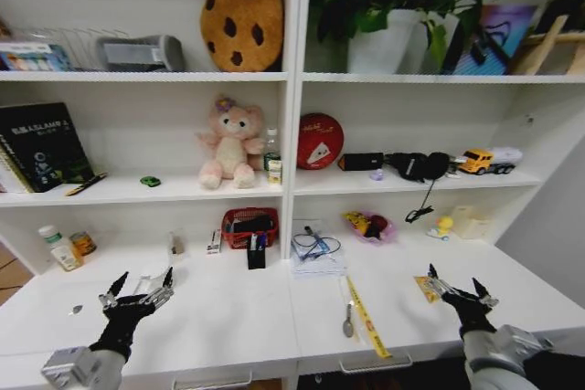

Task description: Organize the objects on the table.

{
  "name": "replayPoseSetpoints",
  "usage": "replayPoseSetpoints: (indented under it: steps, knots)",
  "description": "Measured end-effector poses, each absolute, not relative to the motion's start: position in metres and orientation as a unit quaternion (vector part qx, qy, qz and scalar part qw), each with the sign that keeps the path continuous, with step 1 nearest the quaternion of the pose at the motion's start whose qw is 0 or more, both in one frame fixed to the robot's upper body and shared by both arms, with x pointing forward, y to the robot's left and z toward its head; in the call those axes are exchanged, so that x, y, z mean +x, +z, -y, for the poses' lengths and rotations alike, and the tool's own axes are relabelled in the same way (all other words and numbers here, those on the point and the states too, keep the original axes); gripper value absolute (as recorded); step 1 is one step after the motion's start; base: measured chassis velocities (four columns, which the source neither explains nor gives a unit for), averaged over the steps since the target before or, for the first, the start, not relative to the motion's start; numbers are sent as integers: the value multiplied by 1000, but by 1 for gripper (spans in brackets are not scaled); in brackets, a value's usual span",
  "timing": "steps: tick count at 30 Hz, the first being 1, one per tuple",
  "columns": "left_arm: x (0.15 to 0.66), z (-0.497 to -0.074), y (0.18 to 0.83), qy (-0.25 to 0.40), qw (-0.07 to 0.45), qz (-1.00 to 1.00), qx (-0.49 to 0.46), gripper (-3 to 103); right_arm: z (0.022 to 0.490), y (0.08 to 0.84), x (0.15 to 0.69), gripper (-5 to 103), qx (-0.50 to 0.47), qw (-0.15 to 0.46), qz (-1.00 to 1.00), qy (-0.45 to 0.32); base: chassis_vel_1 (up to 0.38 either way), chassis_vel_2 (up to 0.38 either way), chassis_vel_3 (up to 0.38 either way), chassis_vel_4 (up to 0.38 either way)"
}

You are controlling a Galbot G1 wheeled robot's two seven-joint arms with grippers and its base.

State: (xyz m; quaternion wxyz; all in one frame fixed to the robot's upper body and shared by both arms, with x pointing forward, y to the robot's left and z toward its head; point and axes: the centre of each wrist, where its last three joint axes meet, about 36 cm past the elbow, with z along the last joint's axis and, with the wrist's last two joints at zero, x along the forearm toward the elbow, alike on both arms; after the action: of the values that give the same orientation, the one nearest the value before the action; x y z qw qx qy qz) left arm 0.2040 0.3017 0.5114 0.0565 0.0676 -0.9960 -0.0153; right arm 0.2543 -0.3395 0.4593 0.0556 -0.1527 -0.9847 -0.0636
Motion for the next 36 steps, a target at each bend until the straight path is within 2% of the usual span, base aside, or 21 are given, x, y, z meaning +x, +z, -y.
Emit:
replayPoseSetpoints:
  steps: [4,5,7,10,21,23,24,26,28,29,30,31,33,34,35,36]
  knots:
    - [204,-302,511,-15,57,996,67,100,349,462,285,100,-176,130,971,-94,-16,-92,30,49]
    - [204,-302,511,-15,57,996,67,100,349,462,285,100,-176,130,971,-94,0,0,0,0]
    - [204,-302,511,-15,56,996,68,100,371,451,310,100,-191,170,962,-98,19,74,-35,-55]
    - [204,-302,511,-15,57,996,68,100,390,430,332,100,-194,197,957,-89,54,79,-37,-66]
    - [204,-302,511,-15,56,996,68,100,404,404,352,101,-183,230,953,-69,19,15,-9,-12]
    - [204,-302,511,-15,57,996,68,100,399,401,347,91,-178,239,952,-67,0,0,0,0]
    - [204,-302,511,-15,57,996,68,100,399,401,347,91,-178,239,952,-67,0,0,0,0]
    - [204,-302,511,-15,57,996,68,100,397,393,342,80,-177,246,951,-58,0,0,0,0]
    - [204,-302,511,-15,57,996,68,100,397,392,342,80,-177,246,951,-57,0,0,0,0]
    - [204,-302,511,-15,57,996,68,100,398,390,341,70,-175,247,952,-55,0,0,0,0]
    - [204,-302,511,-15,57,996,68,100,398,390,341,70,-175,247,952,-55,0,0,0,0]
    - [204,-302,511,-15,57,996,68,100,398,389,341,64,-171,246,952,-57,0,0,0,0]
    - [204,-302,511,-15,57,996,68,100,399,389,341,64,-168,245,953,-58,0,0,0,0]
    - [204,-302,511,-15,57,996,68,100,401,389,341,52,-161,240,956,-60,0,0,0,0]
    - [204,-302,511,-15,57,996,68,100,402,389,341,47,-158,238,956,-60,0,0,0,0]
    - [204,-302,511,-15,57,996,68,100,402,389,341,47,-157,237,957,-60,0,0,0,0]
